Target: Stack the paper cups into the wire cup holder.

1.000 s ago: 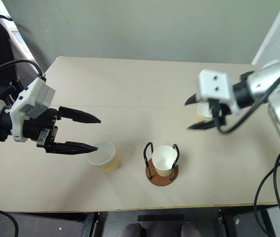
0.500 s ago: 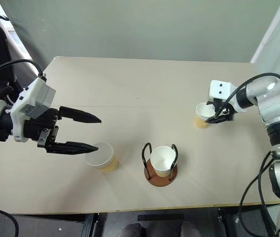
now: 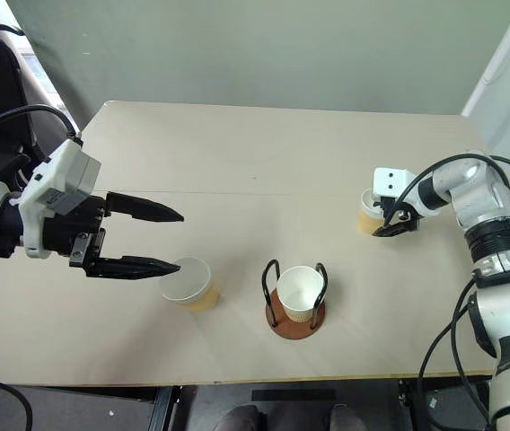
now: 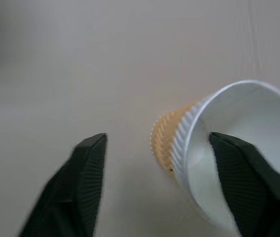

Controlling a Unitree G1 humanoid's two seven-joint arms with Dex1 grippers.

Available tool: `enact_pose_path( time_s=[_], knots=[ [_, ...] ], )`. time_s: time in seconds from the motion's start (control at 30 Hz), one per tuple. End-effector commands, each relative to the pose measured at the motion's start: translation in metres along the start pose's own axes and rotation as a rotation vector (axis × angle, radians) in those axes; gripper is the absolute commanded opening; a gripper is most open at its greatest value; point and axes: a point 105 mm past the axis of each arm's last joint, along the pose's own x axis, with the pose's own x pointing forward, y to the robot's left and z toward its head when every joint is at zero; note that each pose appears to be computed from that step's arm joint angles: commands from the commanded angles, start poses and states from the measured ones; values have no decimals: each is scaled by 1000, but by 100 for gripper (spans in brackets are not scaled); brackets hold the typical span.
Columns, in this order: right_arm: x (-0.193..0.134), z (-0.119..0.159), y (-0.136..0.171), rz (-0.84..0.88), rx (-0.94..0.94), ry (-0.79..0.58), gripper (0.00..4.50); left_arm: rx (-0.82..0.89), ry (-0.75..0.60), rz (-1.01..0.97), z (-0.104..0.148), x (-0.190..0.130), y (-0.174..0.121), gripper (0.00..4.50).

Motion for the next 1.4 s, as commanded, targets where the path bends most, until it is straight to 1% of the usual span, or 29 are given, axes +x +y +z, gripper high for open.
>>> enact_pose_path(
  time_s=[0.03, 0.2, 0.23, 0.33, 0.4, 0.43, 0.5, 0.53, 0.6, 0.63, 0.7, 0.73, 0.8, 0.93, 1.4],
  knots=[
    [-8, 8, -11, -45, -50, 1, 197, 43, 6, 28, 8, -6, -1, 420],
    [-12, 13, -15, -62, -78, -6, 10, 41, 10, 33, 8, -7, -2, 420],
    [-15, 15, -16, -63, -86, -10, 4, 41, 11, 35, 7, -7, -2, 420],
    [-27, 20, -12, -29, -124, -19, 4, 41, 13, 40, 7, -8, -2, 420],
    [-50, 36, 1, 50, -164, -74, 4, 42, 17, 44, 7, -9, -1, 420],
    [-63, 50, 6, 65, -194, -118, 4, 41, 18, 46, 7, -10, -1, 420],
    [-79, 69, 14, 78, -222, -179, 4, 40, 20, 47, 6, -11, -1, 420],
    [-93, 91, 20, 82, -243, -265, 4, 38, 21, 47, 6, -11, 0, 420],
    [-112, 119, 32, 110, -269, -374, 4, 36, 23, 46, 5, -11, 0, 420],
    [-122, 141, 44, 150, -309, -458, 4, 32, 27, 38, 3, -9, 0, 420],
    [-132, 164, 65, 227, -365, -544, 4, 28, 31, 28, 1, -7, 0, 420],
    [-131, 172, 77, 272, -391, -565, 4, 28, 31, 25, 0, -6, 0, 420],
    [-126, 178, 92, 330, -417, -570, 4, 29, 30, 22, -1, -5, 0, 420],
    [-109, 177, 107, 388, -442, -530, 4, 31, 33, 18, -2, -4, 0, 420],
    [-73, 157, 117, 432, -520, -355, 4, 24, 40, 23, -3, -3, -3, 420]
  ],
)
